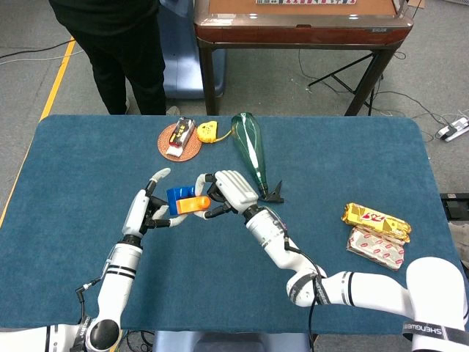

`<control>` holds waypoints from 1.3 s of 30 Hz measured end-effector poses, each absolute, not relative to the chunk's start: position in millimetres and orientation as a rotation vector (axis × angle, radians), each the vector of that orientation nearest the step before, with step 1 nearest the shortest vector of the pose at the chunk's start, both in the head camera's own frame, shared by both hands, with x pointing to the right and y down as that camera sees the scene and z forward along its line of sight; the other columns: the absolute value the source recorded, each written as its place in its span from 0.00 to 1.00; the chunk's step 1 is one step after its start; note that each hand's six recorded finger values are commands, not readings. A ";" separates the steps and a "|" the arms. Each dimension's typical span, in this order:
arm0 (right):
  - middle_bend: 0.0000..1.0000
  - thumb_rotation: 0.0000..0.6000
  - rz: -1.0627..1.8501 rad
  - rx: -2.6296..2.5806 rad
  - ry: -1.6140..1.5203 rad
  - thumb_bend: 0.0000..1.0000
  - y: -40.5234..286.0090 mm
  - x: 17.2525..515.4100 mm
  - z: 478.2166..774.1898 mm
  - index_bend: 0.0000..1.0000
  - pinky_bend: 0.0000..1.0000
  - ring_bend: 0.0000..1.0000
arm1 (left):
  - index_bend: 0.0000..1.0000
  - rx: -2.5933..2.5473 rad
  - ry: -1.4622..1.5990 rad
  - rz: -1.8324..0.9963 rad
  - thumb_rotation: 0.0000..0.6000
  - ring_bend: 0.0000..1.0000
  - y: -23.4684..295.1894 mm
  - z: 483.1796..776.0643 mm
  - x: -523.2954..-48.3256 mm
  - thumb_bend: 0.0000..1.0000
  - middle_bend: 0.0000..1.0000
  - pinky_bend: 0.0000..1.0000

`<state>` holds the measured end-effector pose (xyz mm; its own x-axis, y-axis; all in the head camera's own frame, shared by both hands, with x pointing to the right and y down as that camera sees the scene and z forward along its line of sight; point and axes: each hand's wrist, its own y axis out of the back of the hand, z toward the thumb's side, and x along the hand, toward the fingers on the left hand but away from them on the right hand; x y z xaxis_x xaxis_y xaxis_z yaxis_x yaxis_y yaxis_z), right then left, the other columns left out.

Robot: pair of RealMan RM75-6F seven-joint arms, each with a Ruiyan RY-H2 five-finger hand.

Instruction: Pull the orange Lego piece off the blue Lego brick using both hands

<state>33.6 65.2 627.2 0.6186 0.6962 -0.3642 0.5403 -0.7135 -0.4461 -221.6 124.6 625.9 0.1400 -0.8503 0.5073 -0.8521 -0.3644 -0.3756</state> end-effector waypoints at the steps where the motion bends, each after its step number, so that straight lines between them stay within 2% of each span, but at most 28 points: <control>1: 1.00 1.00 0.757 -2.557 -1.004 0.49 65.3 33.4 627.5 0.64 1.00 1.00 | 0.28 2.368 -1.775 1.047 1.00 1.00 124.7 626.4 -222.0 0.02 1.00 1.00; 7: 1.00 1.00 0.760 -2.578 -1.009 0.49 66.1 33.2 629.9 0.64 1.00 1.00 | 0.45 2.363 -1.778 1.027 1.00 1.00 126.4 628.2 -222.5 0.02 1.00 1.00; 17: 1.00 1.00 0.763 -2.598 -1.015 0.49 66.3 33.8 632.6 0.64 1.00 1.00 | 0.66 2.356 -1.791 0.986 1.00 1.00 127.4 628.4 -222.3 0.02 1.00 1.00; 23: 1.00 1.00 0.769 -2.615 -1.015 0.49 67.3 34.0 635.2 0.64 1.00 1.00 | 0.72 2.356 -1.800 0.970 1.00 1.00 128.7 629.0 -222.3 0.02 1.00 1.00; 39: 1.00 1.00 0.766 -2.671 -1.048 0.49 65.5 41.1 634.5 0.64 1.00 1.00 | 0.79 2.371 -1.792 1.055 1.00 1.00 133.1 639.4 -225.9 0.02 1.00 1.00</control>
